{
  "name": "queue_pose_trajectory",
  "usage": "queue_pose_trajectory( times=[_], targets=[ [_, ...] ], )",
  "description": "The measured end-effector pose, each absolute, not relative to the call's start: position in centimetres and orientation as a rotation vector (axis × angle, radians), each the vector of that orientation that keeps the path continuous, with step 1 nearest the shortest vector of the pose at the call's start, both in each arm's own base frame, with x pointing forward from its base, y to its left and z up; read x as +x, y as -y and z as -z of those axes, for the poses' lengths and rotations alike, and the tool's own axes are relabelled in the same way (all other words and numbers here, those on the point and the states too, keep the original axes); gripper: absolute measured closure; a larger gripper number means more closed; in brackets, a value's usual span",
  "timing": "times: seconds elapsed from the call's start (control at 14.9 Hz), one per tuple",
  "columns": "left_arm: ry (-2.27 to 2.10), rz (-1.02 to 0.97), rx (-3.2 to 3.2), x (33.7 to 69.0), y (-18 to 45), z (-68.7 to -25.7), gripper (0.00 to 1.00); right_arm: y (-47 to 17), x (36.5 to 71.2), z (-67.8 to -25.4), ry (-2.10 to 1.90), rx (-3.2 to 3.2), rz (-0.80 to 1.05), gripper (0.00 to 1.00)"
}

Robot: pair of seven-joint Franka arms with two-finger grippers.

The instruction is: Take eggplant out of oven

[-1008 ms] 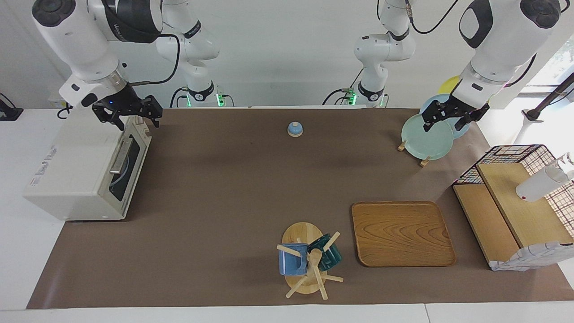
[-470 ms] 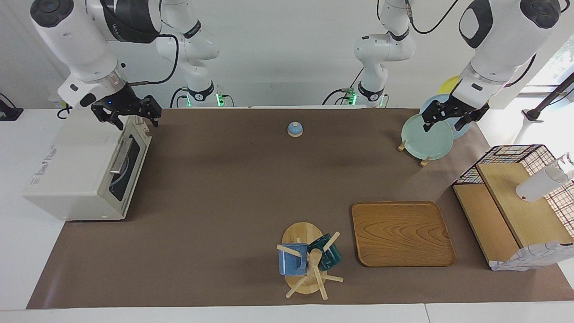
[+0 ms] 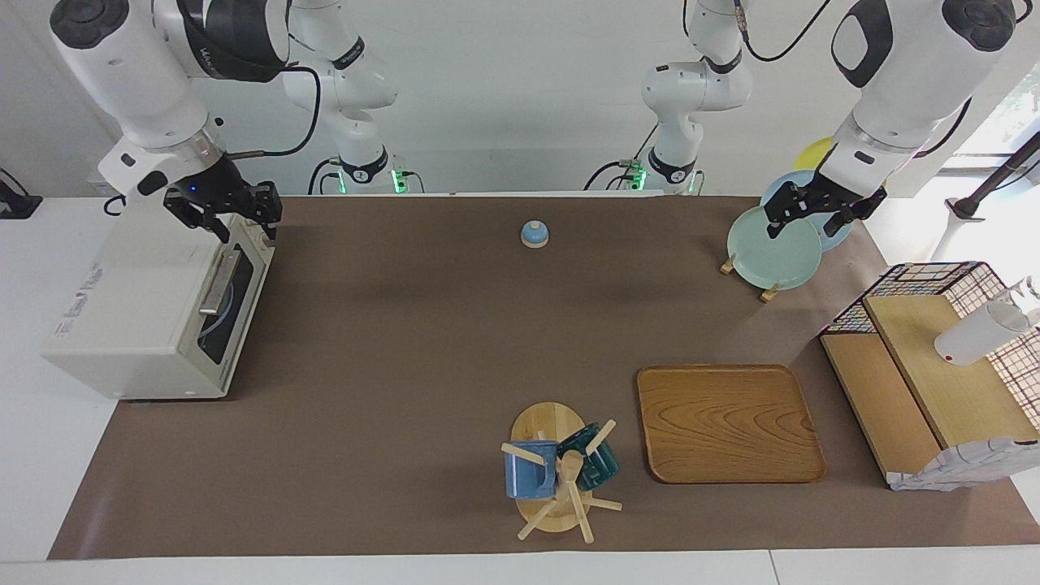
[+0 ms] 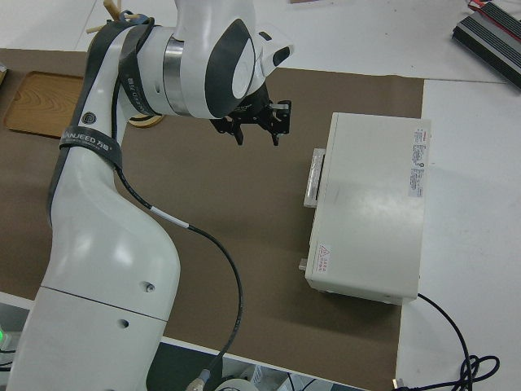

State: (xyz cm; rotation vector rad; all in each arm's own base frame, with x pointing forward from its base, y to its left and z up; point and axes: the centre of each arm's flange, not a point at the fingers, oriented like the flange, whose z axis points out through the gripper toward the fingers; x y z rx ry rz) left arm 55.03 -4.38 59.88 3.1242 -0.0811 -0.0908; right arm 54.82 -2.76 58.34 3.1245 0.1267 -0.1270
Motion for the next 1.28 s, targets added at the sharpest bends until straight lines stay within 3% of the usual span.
queue_pose_trajectory(
  times=[0.34,0.4,0.67,1.28],
  targets=[
    [0.081,0.091,3.124,55.0,4.4,-59.9,0.0,3.7,54.9,-54.7,-0.068,3.108,0.074,0.94],
    [0.081,0.091,3.124,55.0,4.4,-59.9,0.0,4.6,54.8,-53.4,-0.056,3.078,0.082,0.99],
    [0.081,0.091,3.124,55.0,4.4,-59.9,0.0,7.5,54.4,-49.7,-0.055,2.97,0.115,0.99],
    [0.081,0.091,3.124,55.0,4.4,-59.9,0.0,9.6,53.1,-46.9,-0.086,2.902,0.174,0.99]
  ],
)
